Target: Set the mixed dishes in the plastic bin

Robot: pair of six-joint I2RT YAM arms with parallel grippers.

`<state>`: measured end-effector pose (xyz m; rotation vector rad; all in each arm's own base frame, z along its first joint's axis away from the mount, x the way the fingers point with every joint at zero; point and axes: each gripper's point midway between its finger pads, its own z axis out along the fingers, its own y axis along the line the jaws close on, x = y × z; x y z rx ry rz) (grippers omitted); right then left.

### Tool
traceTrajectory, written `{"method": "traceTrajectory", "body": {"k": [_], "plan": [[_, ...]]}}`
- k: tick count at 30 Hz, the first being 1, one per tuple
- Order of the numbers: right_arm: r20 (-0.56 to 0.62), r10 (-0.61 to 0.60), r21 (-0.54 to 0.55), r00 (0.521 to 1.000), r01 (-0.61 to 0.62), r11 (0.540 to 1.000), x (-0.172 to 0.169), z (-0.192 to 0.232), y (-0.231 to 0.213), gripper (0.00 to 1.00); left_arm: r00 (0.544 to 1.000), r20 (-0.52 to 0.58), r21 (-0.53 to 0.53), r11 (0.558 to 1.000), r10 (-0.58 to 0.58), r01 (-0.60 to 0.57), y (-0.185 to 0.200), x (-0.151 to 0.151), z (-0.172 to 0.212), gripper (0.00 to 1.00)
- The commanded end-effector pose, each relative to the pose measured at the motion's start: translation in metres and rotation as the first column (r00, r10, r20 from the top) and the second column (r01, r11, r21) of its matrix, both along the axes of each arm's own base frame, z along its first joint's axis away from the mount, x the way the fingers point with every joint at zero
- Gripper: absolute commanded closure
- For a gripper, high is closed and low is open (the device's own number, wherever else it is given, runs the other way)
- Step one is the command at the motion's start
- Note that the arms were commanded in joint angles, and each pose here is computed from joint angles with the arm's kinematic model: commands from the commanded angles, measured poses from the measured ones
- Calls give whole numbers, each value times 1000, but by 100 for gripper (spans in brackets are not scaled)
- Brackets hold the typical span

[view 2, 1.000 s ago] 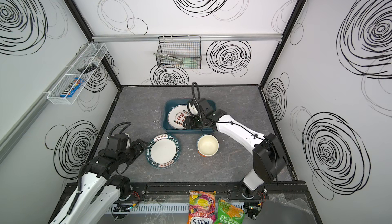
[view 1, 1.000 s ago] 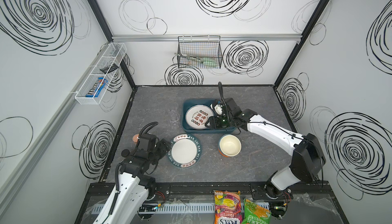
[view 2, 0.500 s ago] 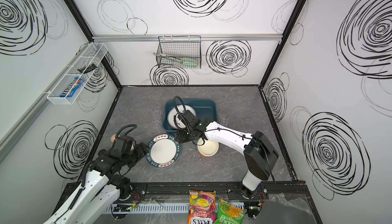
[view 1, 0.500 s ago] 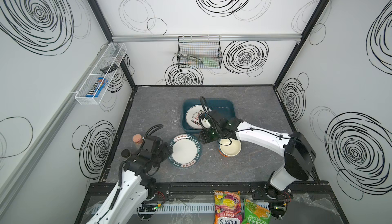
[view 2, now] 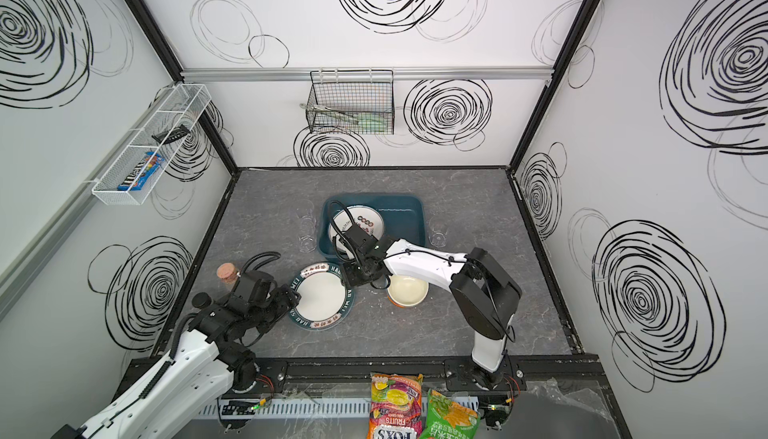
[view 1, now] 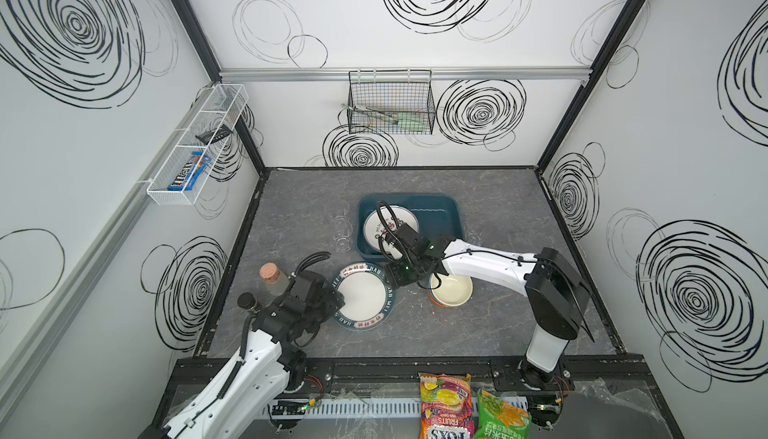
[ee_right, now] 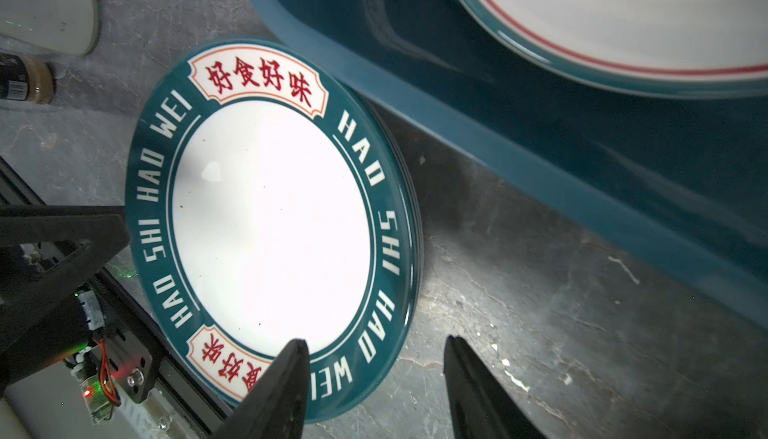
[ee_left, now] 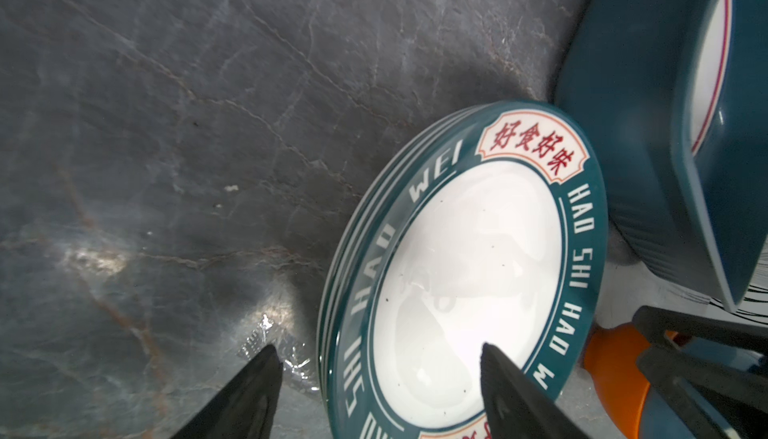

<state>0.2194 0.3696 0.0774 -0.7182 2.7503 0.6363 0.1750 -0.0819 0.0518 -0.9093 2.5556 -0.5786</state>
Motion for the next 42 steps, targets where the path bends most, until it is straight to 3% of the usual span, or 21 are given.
{"method": "traceTrajectory", "body": {"k": [1, 20, 42], "plan": [[-3, 6, -14, 1000, -6, 1000, -1, 0, 6, 44, 1000, 19, -9, 1000, 12, -11, -2, 5, -4, 21], [-30, 29, -33, 999, -30, 999, -1, -13, 19, 46, 1000, 14, -24, 1000, -1, 1, -6, 7, -13, 26], [-35, 52, -57, 998, -54, 997, -6, -21, 23, 57, 1000, 31, -64, 998, -2, 4, -8, 6, -16, 36]]}}
